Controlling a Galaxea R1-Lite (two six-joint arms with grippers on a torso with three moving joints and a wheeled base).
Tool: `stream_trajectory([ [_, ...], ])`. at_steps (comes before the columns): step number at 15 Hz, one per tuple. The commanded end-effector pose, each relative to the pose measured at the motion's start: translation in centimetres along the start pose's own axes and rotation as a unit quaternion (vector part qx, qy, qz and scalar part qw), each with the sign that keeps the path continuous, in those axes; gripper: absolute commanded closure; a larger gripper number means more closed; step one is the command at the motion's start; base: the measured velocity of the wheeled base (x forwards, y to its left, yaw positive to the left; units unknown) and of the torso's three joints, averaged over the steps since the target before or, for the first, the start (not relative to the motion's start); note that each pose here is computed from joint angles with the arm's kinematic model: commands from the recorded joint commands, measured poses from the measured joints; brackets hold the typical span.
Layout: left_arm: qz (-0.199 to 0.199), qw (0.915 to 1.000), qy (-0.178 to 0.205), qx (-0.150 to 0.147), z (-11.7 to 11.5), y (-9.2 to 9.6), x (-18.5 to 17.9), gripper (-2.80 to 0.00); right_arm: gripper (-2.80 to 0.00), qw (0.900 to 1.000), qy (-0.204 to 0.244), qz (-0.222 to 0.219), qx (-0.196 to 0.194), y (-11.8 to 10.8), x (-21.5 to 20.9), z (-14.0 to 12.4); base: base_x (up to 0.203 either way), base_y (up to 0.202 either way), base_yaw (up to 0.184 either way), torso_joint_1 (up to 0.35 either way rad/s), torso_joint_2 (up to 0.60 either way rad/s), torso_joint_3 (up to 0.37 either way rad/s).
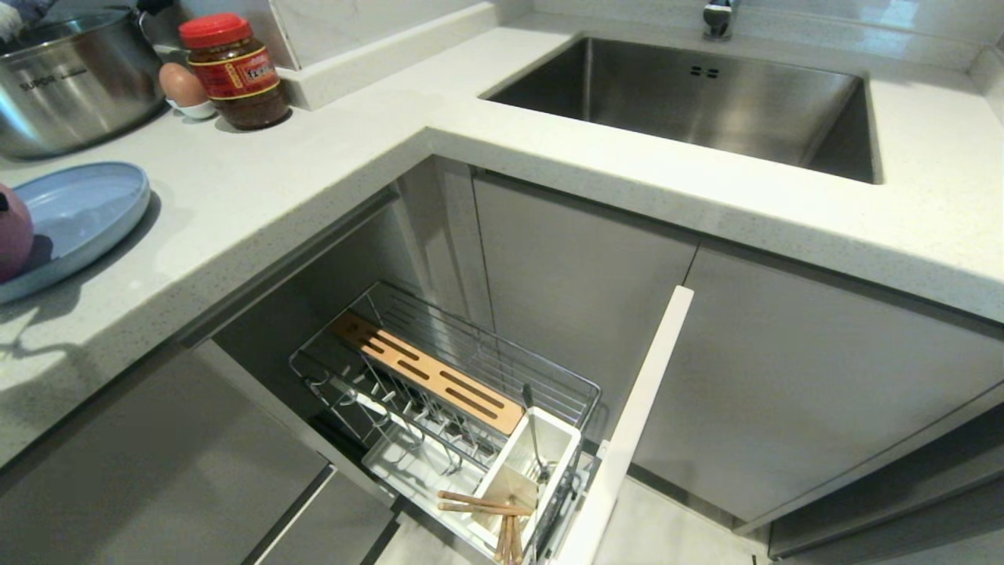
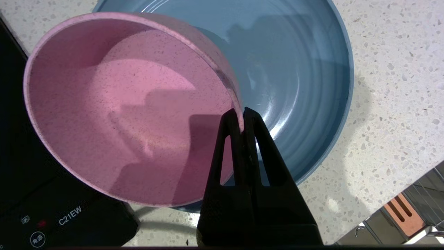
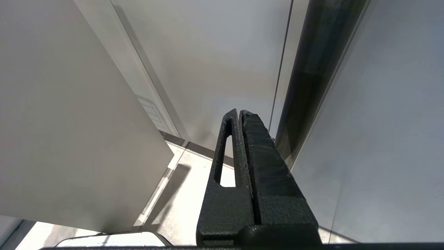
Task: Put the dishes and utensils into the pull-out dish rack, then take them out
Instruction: Take the bowl out of the cupboard
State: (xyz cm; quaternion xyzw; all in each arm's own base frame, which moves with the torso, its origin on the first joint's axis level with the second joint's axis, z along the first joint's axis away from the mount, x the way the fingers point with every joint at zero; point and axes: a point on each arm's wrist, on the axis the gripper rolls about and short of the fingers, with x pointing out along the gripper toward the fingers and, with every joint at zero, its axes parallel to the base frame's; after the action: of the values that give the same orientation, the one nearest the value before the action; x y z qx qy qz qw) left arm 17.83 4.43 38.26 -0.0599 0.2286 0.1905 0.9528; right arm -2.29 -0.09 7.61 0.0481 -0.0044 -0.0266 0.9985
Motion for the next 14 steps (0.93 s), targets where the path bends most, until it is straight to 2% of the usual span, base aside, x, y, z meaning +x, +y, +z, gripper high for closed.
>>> stream_trajectory([
  [1, 0.003, 1.0, 0.008, 0.001, 0.0, -0.1, 0.5, 0.0, 0.0, 1.0, -0.002, 0.0, 0.0, 0.0, 0.0, 0.0, 0.0, 0.0, 0.0, 0.0, 0.0, 0.0],
  [6, 0.009, 0.9999, 0.01, 0.003, -0.1, -0.1, 0.6, 0.0, 0.0, 1.0, -0.002, 0.0, 0.0, 0.0, 0.0, 0.0, 0.0, 0.0, 0.0, 0.0, 0.0, 0.0],
  [7, 0.014, 0.9999, 0.009, 0.002, -0.1, 0.0, 0.6, -2.8, 0.0, 1.0, -0.002, 0.0, 0.0, 0.0, 0.0, 0.0, 0.0, 0.0, 0.0, 0.0, 0.0, 0.0],
  [14, 0.015, 0.9998, -0.013, -0.004, 0.0, 0.2, -0.9, -2.8, 0.0, 1.0, -0.002, 0.0, 0.0, 0.0, 0.0, 0.0, 0.0, 0.0, 0.0, 0.0, 0.0, 0.0],
])
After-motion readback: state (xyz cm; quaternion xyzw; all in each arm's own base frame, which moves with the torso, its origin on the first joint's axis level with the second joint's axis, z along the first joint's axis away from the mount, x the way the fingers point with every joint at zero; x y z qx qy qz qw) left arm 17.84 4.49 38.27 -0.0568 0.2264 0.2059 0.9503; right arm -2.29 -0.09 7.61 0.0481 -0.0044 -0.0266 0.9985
